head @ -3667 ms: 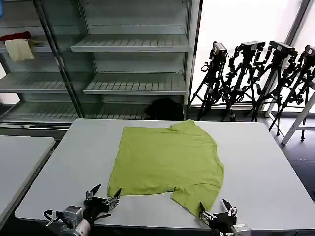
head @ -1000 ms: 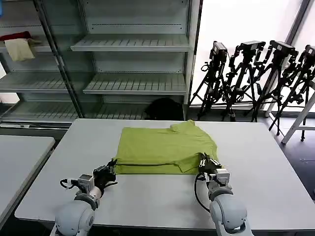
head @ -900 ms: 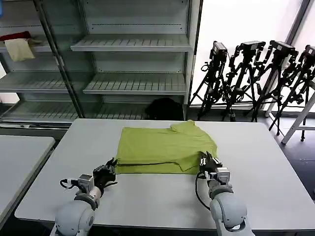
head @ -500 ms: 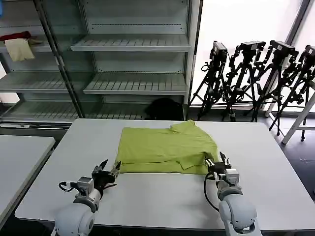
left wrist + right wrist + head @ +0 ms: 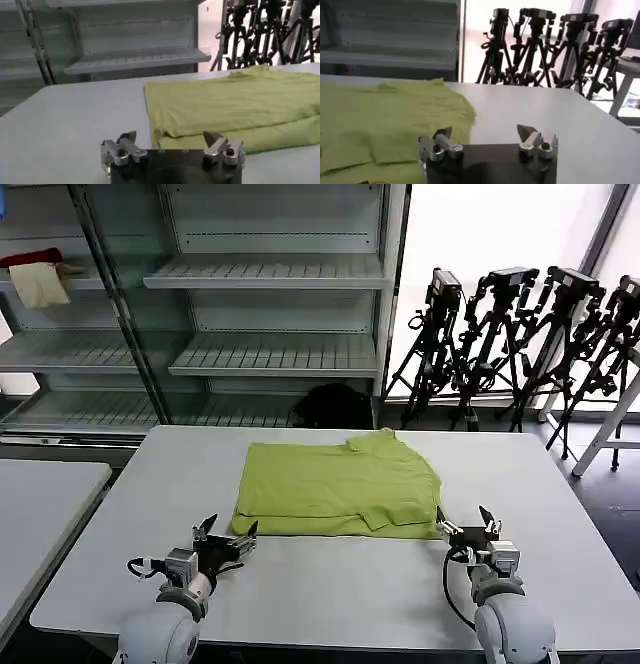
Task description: Fold and organize the clothes.
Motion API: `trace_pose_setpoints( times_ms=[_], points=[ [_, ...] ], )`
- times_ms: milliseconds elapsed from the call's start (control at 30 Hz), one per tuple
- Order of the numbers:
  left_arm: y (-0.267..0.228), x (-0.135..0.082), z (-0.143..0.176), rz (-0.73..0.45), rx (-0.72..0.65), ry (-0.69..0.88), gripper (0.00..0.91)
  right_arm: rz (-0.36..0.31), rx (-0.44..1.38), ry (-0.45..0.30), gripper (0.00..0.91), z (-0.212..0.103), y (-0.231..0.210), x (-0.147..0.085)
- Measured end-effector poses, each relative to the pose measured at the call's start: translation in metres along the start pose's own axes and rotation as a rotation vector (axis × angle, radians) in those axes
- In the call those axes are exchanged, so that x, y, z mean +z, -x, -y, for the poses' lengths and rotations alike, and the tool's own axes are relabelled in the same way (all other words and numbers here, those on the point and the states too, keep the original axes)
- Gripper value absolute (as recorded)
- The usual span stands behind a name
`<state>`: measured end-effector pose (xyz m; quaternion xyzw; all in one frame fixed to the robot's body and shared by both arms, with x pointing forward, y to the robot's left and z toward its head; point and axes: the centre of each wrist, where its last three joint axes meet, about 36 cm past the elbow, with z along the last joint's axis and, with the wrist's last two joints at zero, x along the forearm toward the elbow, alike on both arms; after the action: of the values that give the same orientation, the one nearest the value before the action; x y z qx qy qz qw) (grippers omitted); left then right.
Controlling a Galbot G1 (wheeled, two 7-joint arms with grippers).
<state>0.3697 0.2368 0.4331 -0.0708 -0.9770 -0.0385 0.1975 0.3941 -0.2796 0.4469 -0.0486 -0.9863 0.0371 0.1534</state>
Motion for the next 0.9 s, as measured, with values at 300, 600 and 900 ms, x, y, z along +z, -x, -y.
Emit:
trace_pose_setpoints(
  times_ms=[300, 600, 900],
  points=[
    [-0.004, 0.005, -0.002, -0.017, -0.016, 0.022, 0.907, -0.029, -0.036, 0.017, 0.907, 0.001, -0.012, 0.01],
    [0.0, 0.01, -0.001, -0.031, -0.023, 0.036, 0.907, -0.087, -0.075, 0.021, 0.736, -0.005, -0.019, 0.031],
    [0.005, 0.012, 0.001, -0.041, -0.019, 0.048, 0.081, -0.111, -0.105, 0.0, 0.0, -0.017, -0.022, 0.043]
  ],
)
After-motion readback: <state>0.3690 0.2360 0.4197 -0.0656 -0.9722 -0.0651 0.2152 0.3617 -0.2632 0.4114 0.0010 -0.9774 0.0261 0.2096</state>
